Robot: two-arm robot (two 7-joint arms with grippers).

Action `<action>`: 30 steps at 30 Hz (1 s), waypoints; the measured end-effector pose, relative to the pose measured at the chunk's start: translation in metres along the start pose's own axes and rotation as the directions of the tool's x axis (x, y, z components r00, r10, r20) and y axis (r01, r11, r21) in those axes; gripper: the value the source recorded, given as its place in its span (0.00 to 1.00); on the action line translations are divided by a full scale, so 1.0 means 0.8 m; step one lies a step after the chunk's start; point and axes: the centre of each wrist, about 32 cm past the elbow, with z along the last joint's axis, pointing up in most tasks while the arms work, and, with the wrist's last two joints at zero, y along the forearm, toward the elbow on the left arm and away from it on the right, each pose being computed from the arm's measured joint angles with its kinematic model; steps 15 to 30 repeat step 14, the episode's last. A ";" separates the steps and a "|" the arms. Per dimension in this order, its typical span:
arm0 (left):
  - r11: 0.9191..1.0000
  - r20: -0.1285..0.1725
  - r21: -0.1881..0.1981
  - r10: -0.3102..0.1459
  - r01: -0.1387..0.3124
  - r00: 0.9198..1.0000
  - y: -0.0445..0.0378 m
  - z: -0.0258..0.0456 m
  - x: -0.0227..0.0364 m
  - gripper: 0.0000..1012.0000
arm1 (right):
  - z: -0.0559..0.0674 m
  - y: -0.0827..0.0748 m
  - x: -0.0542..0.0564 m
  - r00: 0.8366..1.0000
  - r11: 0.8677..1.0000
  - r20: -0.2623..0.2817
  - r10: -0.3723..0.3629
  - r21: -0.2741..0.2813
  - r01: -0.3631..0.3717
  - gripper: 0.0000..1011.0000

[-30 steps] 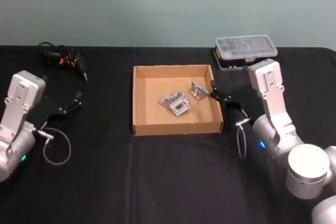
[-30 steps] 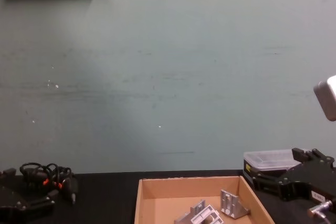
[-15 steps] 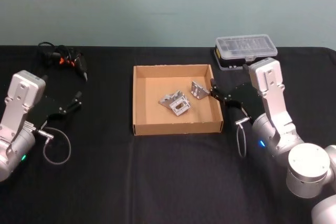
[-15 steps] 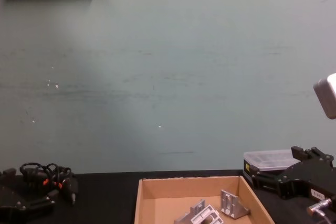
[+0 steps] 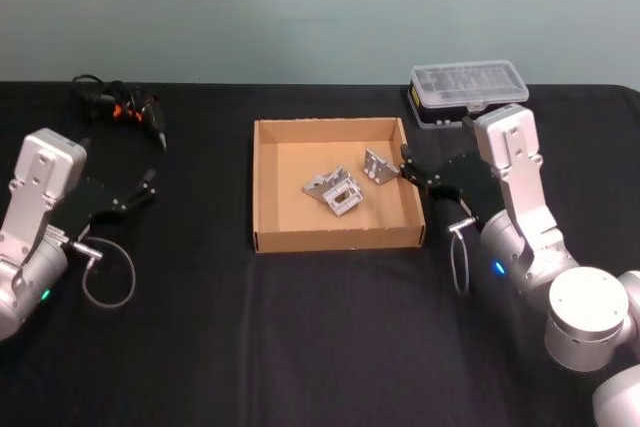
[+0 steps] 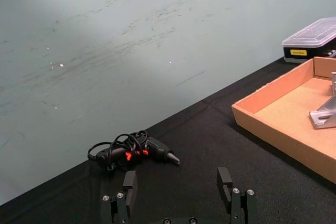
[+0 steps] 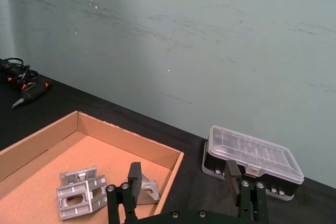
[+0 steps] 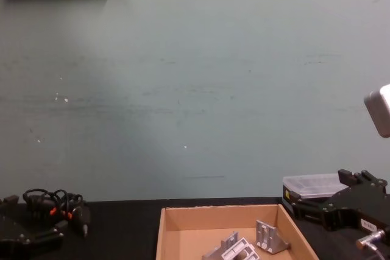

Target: Use one hand to pick up the angle iron from the table and place it into the box.

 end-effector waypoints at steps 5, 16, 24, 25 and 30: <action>1.000 0.000 0.000 0.000 0.000 1.000 0.000 0.0000 0.0000 0.99 | 0.000 0.000 0.000 1.000 1.000 -0.001 0.000 0.000 0.000 0.99; 1.000 0.000 0.000 0.000 0.000 1.000 0.000 0.0000 0.0000 0.99 | 0.000 0.000 0.000 1.000 1.000 -0.001 0.000 0.000 0.000 0.99; 1.000 0.000 0.000 0.000 0.000 1.000 0.000 0.0000 0.0000 0.99 | 0.000 0.000 0.000 1.000 1.000 -0.001 0.000 0.000 0.000 0.99; 1.000 0.000 0.000 0.000 0.000 1.000 0.000 0.0000 0.0000 0.99 | 0.000 0.000 0.000 1.000 1.000 -0.001 0.000 0.000 0.000 0.99; 1.000 0.000 0.000 0.000 0.000 1.000 0.000 0.0000 0.0000 0.99 | 0.000 0.000 0.000 1.000 1.000 -0.001 0.000 0.000 0.000 0.99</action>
